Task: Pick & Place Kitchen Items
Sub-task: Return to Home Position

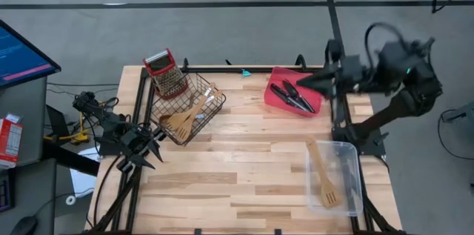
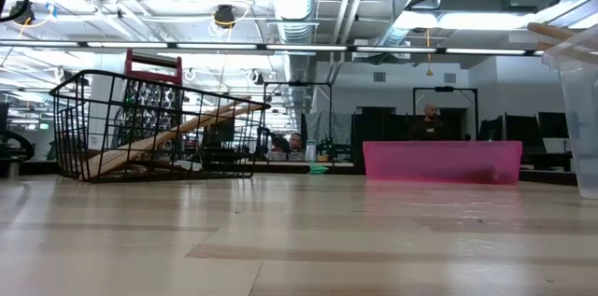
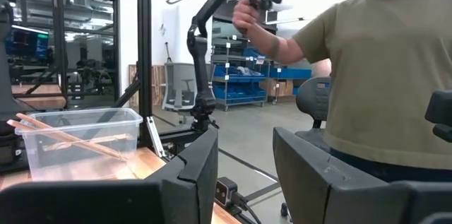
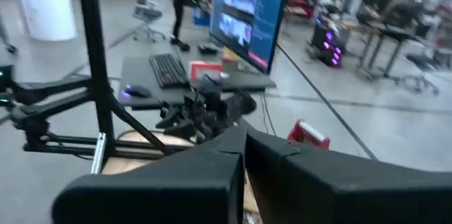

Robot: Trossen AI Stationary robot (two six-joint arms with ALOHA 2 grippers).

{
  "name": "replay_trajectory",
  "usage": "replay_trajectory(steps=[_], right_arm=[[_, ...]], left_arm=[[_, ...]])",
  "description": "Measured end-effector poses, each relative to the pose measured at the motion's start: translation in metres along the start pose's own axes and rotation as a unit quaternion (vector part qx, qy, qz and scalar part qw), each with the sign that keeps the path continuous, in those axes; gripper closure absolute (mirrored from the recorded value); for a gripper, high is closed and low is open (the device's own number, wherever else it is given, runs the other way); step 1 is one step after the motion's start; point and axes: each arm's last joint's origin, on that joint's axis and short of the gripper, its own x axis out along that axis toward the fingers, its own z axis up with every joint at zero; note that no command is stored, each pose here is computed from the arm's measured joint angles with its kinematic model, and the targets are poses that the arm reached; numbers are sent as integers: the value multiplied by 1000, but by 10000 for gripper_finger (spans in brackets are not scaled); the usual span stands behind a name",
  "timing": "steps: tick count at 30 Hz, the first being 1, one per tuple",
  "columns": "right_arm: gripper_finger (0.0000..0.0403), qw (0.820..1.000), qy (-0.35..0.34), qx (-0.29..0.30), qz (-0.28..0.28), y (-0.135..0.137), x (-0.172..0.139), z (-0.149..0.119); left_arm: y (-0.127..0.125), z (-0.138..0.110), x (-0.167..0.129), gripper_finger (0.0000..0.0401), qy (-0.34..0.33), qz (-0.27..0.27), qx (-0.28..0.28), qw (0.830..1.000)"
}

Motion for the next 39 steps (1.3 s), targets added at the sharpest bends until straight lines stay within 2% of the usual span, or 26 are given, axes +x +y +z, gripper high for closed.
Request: replay_trajectory(steps=[4, 7, 10, 13, 17, 20, 26, 31, 35, 39], right_arm=[[397, 999, -22, -23, 27, -25, -13, 0], [394, 999, -13, -36, 30, -36, -15, -8], [398, 999, 3, -30, 18, -47, -11, -25], [397, 999, -5, -23, 31, -55, -2, -47], [400, 999, -26, -9, 46, -63, 2, -87], [397, 999, -29, 10, 34, -67, 4, -127], [400, 993, -75, 82, 39, -66, 3, -202], [398, 984, -92, 152, -8, -60, 4, -258], [399, 976, -75, 200, -33, -51, 11, -295], [397, 974, -95, 206, -30, -37, 15, -319]], left_arm=[[0, 0, 0, 284, 0, 0, 0, 1000], [0, 0, 0, 284, 0, 0, 0, 1000], [0, 0, 0, 284, 0, 0, 0, 1000], [0, 0, 0, 284, 0, 0, 0, 1000], [0, 0, 0, 284, 0, 0, 0, 1000], [0, 0, 0, 284, 0, 0, 0, 1000], [0, 0, 0, 284, -1, 0, 0, 1000], [0, 1, 0, 284, -3, 0, 0, 1000], [0, 1, 0, 284, -4, 0, 0, 1000], [0, 1, 0, 284, -6, 0, 0, 1000]])
